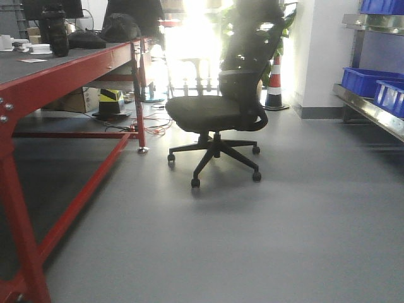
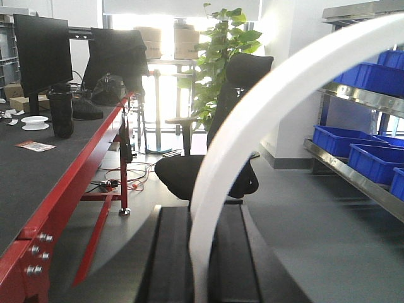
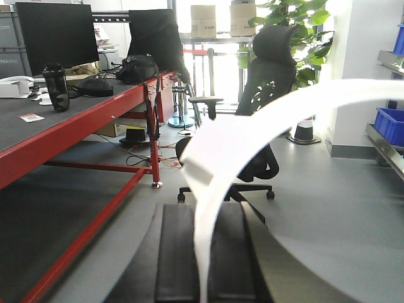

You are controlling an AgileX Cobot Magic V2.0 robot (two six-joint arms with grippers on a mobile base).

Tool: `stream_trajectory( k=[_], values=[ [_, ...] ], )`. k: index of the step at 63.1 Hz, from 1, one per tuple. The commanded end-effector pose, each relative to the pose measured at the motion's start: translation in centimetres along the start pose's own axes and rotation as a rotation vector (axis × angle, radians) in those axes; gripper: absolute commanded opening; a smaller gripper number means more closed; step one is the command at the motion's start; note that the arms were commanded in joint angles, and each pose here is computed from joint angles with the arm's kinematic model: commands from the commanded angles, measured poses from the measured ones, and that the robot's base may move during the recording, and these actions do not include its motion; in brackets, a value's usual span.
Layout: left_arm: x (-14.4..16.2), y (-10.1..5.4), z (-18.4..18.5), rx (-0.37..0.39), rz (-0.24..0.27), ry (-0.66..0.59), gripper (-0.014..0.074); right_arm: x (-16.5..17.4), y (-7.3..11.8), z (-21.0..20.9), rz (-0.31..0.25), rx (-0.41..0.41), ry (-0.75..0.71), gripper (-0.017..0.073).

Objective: Grab PVC pipe and place in blue bin
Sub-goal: 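Drive the base across the floor to the blue bin shelf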

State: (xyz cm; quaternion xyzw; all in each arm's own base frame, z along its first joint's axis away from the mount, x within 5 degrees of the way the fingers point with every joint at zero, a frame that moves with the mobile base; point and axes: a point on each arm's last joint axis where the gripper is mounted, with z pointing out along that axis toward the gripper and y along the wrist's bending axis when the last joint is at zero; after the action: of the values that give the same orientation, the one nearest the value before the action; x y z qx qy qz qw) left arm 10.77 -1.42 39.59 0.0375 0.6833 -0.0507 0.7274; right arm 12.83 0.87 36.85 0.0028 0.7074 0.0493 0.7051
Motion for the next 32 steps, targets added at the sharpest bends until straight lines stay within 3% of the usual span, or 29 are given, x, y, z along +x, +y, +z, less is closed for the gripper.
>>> stream_trajectory(
  k=[1,32],
  values=[
    [-0.32,-0.03,-0.15,0.004,-0.005,-0.032,-0.0111,-0.32,0.05,-0.18,-0.008,-0.005,-0.031,-0.0168],
    [-0.32,-0.03,-0.15,0.004,-0.005,-0.032,-0.0111,-0.32,0.05,-0.18,-0.008,-0.005,-0.031,-0.0168]
  ],
)
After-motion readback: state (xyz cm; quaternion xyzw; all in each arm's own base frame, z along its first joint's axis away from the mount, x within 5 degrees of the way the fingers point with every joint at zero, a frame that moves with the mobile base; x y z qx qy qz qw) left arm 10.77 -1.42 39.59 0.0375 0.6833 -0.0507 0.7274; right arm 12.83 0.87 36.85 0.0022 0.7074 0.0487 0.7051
